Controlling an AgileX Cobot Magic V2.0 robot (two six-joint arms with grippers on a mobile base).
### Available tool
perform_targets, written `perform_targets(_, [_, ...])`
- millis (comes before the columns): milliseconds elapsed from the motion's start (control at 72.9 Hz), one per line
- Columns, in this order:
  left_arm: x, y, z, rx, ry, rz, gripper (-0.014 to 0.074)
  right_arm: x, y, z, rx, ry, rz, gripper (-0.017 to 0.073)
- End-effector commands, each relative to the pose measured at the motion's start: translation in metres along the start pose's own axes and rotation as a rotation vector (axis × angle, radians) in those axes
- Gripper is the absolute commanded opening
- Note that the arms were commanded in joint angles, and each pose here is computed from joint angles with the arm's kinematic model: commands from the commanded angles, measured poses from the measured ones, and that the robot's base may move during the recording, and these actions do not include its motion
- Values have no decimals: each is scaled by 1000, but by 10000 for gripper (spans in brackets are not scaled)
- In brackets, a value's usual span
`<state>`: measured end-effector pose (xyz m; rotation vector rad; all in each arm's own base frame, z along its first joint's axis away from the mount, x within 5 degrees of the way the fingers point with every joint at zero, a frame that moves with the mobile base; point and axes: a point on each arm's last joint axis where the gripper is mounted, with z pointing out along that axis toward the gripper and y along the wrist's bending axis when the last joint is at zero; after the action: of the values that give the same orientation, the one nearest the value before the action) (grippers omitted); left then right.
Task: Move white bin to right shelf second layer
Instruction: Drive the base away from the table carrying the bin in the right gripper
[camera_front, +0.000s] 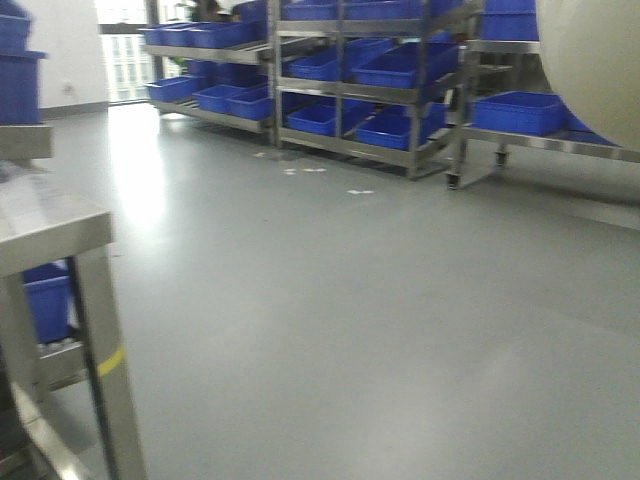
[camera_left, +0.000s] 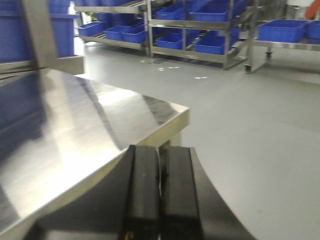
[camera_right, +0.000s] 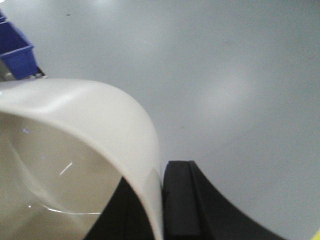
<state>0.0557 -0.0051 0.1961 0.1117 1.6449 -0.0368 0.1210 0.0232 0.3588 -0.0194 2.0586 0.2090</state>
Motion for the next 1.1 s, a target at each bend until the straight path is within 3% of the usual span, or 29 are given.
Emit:
perform_targets(0, [4, 0, 1, 3, -65, -5, 85, -18, 2, -7, -18, -134, -2, 55])
perform_targets(1084, [4, 0, 1, 3, -65, -5, 85, -18, 2, -7, -18, -134, -2, 55])
